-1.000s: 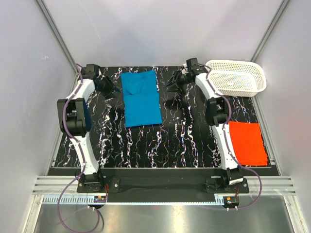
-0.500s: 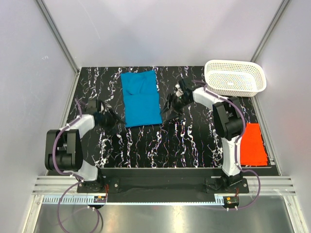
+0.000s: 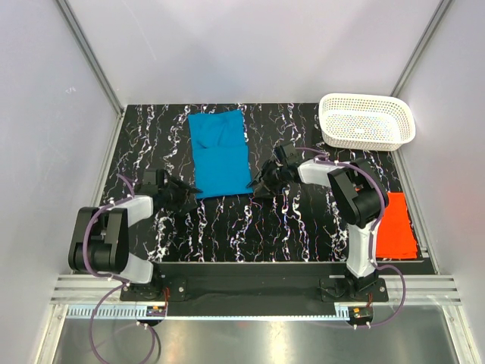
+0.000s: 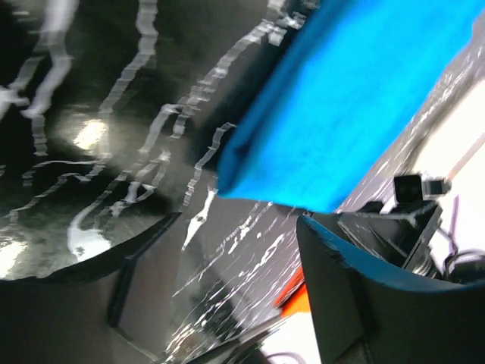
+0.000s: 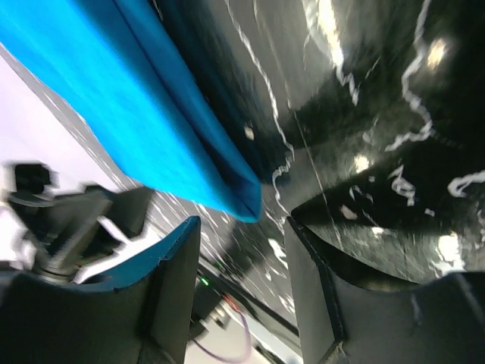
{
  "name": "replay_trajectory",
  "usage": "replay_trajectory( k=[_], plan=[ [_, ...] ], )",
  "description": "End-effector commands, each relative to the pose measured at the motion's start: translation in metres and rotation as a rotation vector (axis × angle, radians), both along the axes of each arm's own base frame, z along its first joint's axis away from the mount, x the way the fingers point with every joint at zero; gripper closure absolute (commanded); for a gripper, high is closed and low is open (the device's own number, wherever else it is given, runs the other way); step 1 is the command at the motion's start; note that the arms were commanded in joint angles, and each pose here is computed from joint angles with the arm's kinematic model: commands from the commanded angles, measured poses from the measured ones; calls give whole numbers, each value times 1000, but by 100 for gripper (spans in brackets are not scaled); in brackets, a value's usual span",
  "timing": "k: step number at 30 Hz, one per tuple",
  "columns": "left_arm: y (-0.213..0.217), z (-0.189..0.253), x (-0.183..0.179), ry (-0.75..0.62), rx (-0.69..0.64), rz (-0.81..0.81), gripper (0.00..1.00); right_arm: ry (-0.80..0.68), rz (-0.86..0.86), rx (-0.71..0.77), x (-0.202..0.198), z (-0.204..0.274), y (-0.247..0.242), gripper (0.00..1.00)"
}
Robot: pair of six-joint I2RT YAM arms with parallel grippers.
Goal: Fold and stack the t-shirts
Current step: Fold the tshirt
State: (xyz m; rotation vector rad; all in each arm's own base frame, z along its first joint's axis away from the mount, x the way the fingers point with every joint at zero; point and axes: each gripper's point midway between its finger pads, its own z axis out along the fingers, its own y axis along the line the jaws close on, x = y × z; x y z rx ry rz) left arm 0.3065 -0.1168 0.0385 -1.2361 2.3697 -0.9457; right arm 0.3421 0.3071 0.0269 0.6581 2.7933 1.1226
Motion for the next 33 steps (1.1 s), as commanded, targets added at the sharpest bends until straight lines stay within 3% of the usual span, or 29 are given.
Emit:
replay_trajectory(
  k=[1, 17, 21, 25, 28, 30, 33],
  plan=[
    [4, -11, 10, 21, -40, 124, 35, -81, -148, 6, 28, 15, 0, 45],
    [5, -24, 20, 72, -53, 171, 54, 23, -261, -24, 21, -15, -6, 49],
    [6, -30, 20, 73, -40, 165, 65, 27, -242, -22, 20, -18, -4, 55],
    [5, -31, 23, 68, -43, 150, 75, 11, -212, -20, 23, -19, -1, 69],
    [5, -31, 25, 67, -40, 141, 80, 6, -166, -4, 22, -19, 5, 74],
    [5, -30, 26, 62, -35, 140, 80, 14, -157, -2, 18, -19, 6, 73],
    [6, -31, 24, 70, -31, 138, 80, 10, -153, -9, 12, -18, 1, 63]
  ],
)
